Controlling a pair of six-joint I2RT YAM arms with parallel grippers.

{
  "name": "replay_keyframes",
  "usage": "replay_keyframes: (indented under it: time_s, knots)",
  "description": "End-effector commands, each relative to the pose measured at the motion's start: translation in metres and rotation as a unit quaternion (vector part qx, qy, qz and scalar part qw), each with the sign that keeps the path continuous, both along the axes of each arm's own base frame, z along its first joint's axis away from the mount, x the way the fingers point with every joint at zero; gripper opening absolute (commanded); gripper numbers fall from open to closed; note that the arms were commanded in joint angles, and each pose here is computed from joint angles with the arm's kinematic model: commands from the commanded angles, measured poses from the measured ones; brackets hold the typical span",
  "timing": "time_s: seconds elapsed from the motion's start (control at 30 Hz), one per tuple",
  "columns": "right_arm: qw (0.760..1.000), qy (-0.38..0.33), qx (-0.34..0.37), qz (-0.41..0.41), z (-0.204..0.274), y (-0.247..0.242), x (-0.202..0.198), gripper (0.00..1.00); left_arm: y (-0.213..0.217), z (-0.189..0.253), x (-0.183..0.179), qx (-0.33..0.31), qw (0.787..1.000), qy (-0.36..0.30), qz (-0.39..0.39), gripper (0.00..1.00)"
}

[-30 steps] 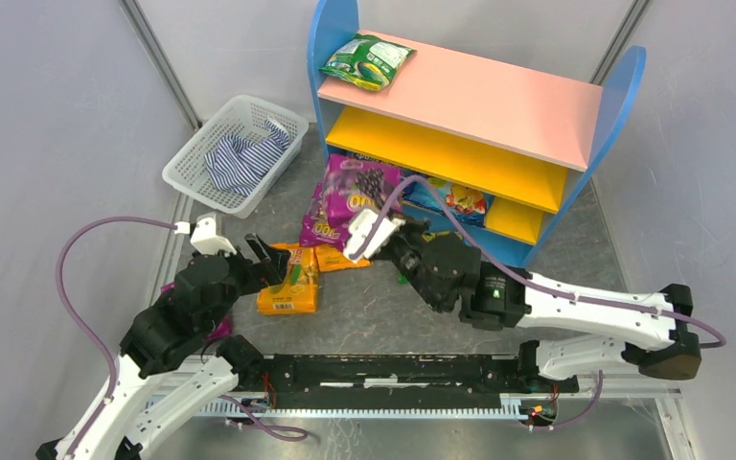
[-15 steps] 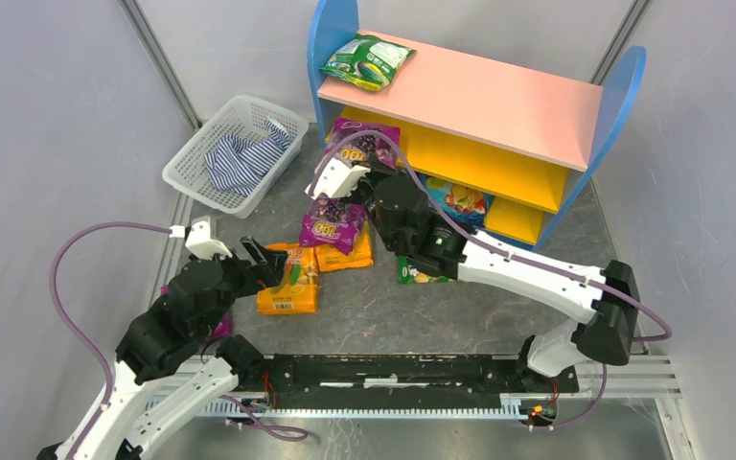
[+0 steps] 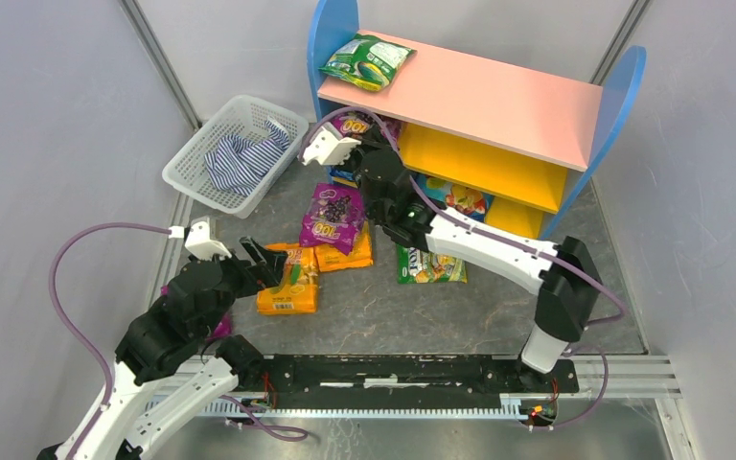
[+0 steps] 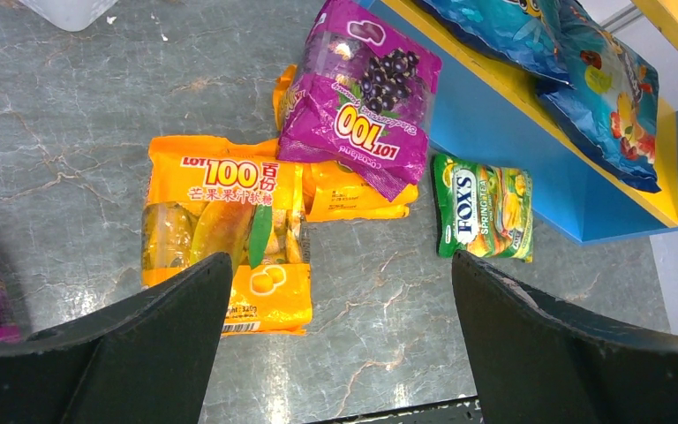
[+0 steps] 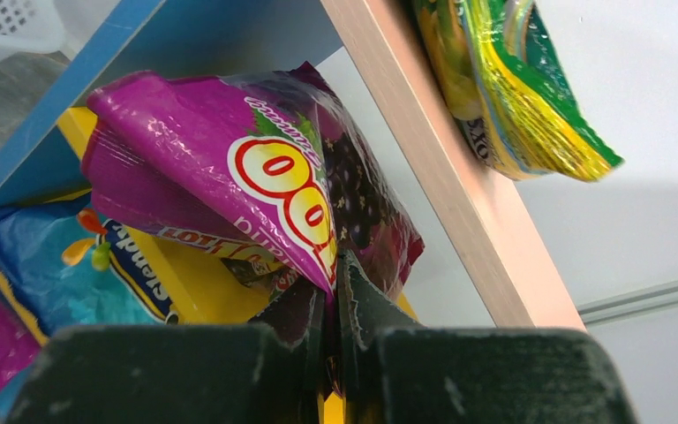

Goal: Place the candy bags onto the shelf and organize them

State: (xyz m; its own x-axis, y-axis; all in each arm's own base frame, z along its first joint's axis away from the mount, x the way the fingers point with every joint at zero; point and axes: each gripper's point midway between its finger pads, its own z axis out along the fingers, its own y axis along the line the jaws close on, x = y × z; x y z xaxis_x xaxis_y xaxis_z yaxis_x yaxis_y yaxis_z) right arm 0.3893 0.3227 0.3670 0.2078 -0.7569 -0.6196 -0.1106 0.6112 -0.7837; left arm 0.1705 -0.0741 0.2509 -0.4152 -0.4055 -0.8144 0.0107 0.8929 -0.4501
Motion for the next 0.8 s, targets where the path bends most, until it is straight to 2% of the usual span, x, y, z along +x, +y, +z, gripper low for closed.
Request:
replay_keyframes:
  time_s: [0.0, 0.27, 0.6, 0.77]
  knots:
    - [0.997, -0.056, 0.047, -0.025, 0.038, -0.003, 0.016, 0.0, -0.002, 0.006, 0.004, -0.005, 1.0, -0.014, -0.001, 1.0]
    - [0.998, -0.039, 0.056, -0.004, 0.022, 0.014, 0.029, 0.01, -0.001, 0.006, 0.005, -0.003, 1.0, -0.013, 0.003, 1.0]
    - [0.998, -0.035, 0.041, -0.017, 0.002, 0.016, 0.042, 0.01, 0.0, 0.007, 0.004, -0.007, 1.0, -0.016, 0.005, 1.0]
    - [0.998, -0.037, 0.038, -0.027, -0.003, 0.012, 0.045, 0.08, 0.001, 0.008, 0.003, -0.009, 1.0, -0.019, 0.007, 1.0]
